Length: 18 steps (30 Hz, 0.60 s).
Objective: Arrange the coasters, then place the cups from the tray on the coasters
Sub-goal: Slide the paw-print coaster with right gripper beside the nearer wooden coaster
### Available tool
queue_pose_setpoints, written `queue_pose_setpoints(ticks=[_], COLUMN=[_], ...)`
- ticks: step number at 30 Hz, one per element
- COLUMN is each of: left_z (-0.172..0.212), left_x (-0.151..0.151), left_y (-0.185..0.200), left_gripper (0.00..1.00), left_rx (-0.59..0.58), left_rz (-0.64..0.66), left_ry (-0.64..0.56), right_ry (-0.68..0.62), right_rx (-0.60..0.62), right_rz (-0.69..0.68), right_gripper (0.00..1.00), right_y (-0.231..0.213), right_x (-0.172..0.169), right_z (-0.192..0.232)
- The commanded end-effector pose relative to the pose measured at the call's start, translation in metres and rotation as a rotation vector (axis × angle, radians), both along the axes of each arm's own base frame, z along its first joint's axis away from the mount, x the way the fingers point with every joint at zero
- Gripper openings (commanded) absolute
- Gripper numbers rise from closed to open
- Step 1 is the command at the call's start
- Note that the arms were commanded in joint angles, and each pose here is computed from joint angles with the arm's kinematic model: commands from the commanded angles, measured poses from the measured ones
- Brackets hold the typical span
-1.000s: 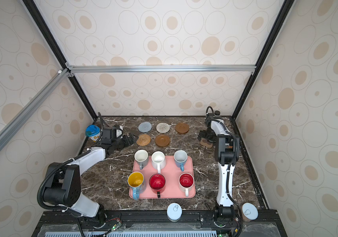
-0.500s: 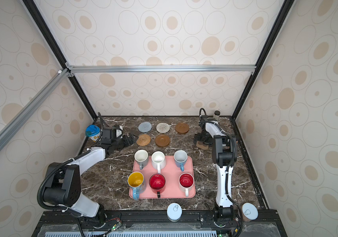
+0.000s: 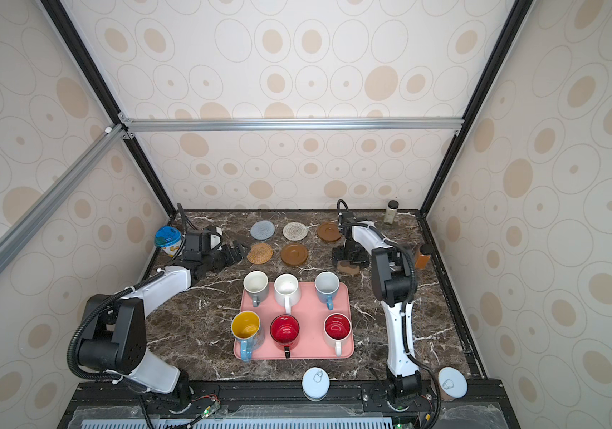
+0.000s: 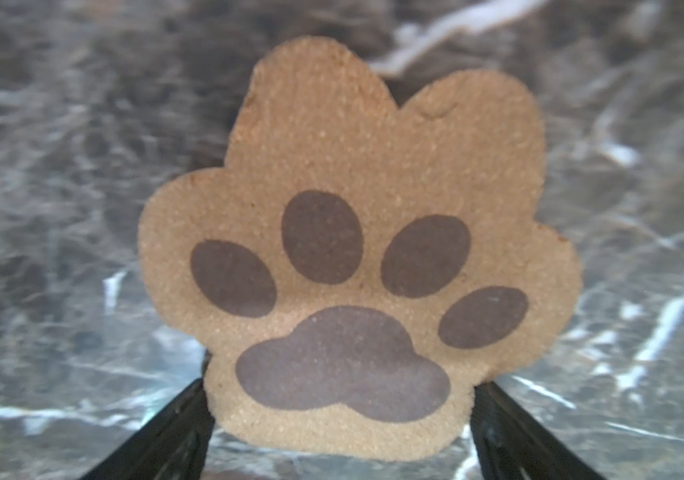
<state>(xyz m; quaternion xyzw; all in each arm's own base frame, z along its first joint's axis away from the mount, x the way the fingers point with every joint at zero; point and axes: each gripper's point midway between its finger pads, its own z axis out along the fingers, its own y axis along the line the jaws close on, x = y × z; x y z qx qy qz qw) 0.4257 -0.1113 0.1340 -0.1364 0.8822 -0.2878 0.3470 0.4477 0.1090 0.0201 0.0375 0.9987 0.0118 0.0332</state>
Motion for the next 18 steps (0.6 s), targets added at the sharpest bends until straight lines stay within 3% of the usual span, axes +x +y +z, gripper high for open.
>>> queue_pose_setpoints(ticks=[1,18], left_z=[0.018,0.017], left_x=[0.0,-0.001], left_y=[0.003,0.003], left_gripper=[1.0,1.0], left_rx=[-0.006,-0.008], left_rz=[0.006,0.007], left_ry=[-0.047,-0.047], right_ry=[0.082,0.091], right_rx=[0.042,0.083], right_rz=[0.035,0.094], right_gripper=[0.95,0.99], right_y=[0.022,0.064], right_x=[-0.009,-0.002], right_z=[-0.022,-0.017])
